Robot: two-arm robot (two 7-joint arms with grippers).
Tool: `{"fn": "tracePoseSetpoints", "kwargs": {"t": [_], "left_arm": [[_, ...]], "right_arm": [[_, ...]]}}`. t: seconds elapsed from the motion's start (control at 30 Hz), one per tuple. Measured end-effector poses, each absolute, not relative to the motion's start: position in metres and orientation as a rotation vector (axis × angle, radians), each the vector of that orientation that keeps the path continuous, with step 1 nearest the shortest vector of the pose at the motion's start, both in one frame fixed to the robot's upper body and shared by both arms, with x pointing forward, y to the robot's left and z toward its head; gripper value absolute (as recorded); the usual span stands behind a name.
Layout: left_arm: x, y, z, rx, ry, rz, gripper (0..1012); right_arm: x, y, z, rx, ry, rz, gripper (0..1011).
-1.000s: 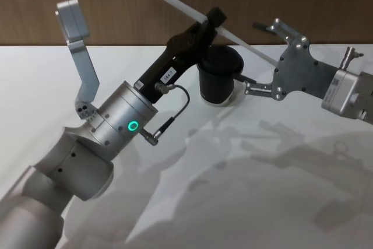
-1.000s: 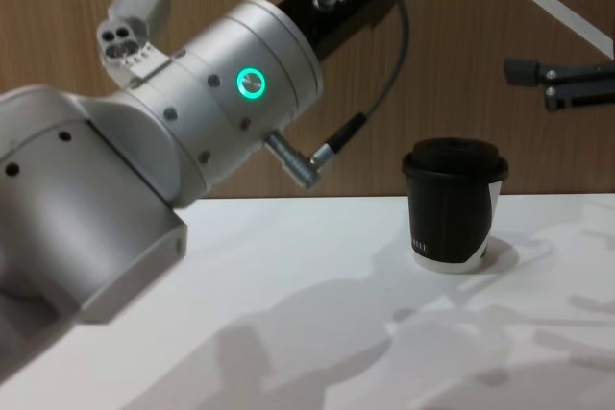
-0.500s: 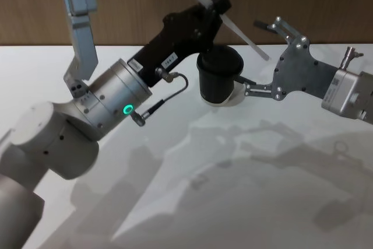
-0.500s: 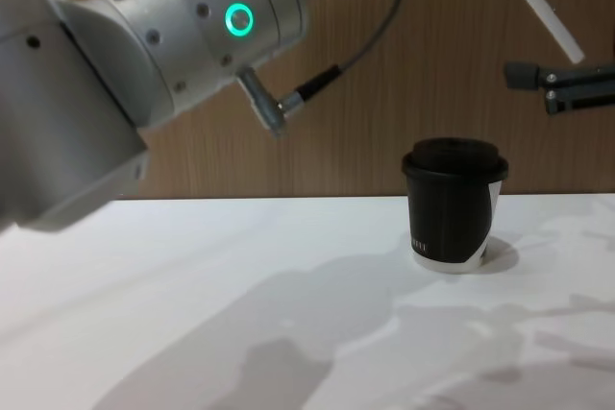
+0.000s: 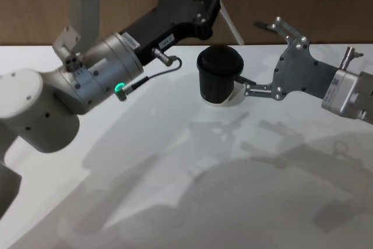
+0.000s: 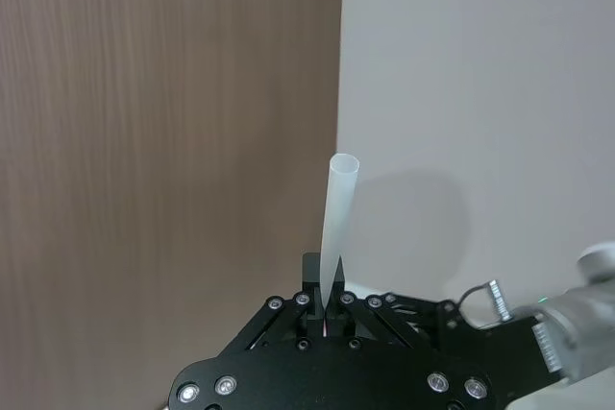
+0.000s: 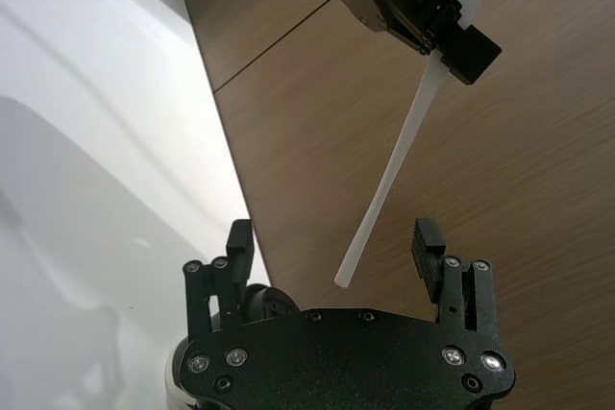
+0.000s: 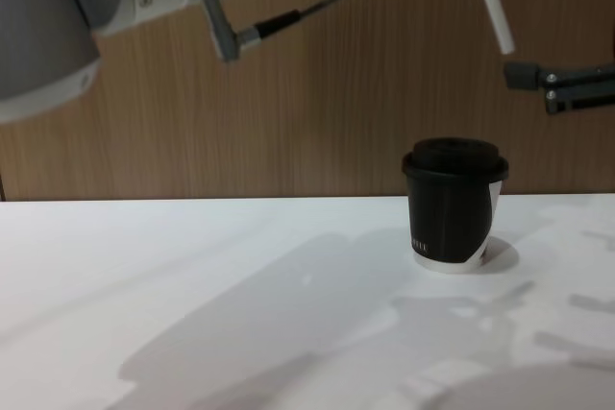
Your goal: Pick up the straw with one hand, pass it to the other hand, and insert it into the cup.
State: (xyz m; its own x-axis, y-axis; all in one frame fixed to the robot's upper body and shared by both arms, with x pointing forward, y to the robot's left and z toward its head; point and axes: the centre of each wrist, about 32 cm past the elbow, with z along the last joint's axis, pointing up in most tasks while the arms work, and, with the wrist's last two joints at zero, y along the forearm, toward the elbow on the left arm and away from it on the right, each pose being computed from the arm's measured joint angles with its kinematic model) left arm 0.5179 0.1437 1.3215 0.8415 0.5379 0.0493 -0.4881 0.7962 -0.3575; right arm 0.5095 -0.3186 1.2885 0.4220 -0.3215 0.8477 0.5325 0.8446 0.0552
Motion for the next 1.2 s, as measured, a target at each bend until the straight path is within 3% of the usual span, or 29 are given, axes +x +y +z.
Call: {"fn": "tracePoseSetpoints", "kwargs": {"t": [0.5, 1.2], "left_arm": [[0.523, 0.144, 1.349, -0.178, -0.290, 0.671, 7], [0.539, 0.121, 1.354, -0.117, -0.244, 0.689, 7]], "right_arm": [[0.509, -0.319, 1.288, -0.236, -1.001, -0.541, 1001], [0.509, -0.319, 1.289, -0.236, -1.001, -0.541, 1001]]}}
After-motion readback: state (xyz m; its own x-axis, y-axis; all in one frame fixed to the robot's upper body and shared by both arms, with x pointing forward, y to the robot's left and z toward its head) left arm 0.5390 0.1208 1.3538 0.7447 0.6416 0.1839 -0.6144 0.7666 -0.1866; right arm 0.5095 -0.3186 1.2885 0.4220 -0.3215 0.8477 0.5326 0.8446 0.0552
